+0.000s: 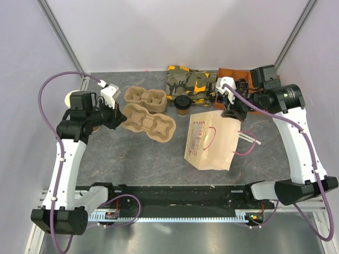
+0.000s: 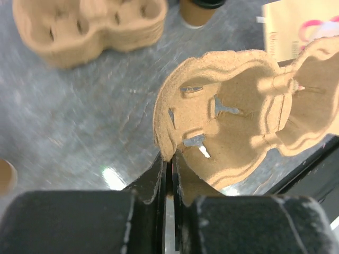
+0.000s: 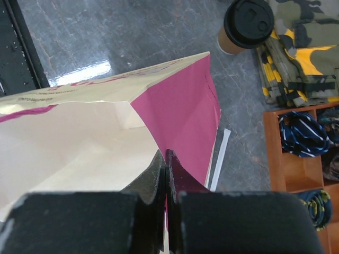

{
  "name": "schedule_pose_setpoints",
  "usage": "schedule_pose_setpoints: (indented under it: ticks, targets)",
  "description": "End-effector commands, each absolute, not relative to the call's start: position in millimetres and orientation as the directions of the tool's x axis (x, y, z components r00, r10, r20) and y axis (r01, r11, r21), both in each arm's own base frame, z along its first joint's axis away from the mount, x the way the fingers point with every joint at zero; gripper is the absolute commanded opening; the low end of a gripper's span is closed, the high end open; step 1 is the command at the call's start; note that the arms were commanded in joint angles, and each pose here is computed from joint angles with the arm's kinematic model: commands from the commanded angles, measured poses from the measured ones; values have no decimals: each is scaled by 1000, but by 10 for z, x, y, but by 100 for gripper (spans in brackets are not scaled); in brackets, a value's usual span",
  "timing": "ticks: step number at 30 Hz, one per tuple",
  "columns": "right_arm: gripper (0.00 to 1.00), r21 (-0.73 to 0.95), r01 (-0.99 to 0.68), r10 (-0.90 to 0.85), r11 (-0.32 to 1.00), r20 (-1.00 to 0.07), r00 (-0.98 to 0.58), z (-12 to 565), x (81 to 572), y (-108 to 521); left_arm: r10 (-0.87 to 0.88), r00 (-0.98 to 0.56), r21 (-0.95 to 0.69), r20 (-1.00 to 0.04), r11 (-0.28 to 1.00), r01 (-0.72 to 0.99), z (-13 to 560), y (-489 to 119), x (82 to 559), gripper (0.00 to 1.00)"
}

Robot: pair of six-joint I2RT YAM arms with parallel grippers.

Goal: Pack the takeout coffee

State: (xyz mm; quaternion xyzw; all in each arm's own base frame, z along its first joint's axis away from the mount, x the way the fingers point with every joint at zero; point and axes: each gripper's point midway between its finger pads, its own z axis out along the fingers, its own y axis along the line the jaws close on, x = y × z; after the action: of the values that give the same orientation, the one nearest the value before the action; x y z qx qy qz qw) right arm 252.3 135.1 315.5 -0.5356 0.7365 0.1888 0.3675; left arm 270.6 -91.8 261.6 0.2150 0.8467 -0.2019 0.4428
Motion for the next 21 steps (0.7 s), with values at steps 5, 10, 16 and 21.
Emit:
schedule_pose_setpoints:
  ticks: [5,10,16,21]
  targets:
    - [0,-17,-955,-655,297,-731,-191,3067,2398,1509,616,-484,-117,-622,538,835,1594,-1091,2208,13]
    - [0,-14,-951,-672,309,-711,-208,3044,2391,1521,716,-440,-101,-542,464,880,1251,-1153,2372,16]
    - [0,15,-953,-680,303,-697,-227,2976,2391,1593,832,-345,-73,-434,349,934,896,-1183,2627,18]
    - [0,30,-950,-677,311,-694,-243,2957,2423,1631,827,-343,-94,-446,338,937,803,-1263,2741,27]
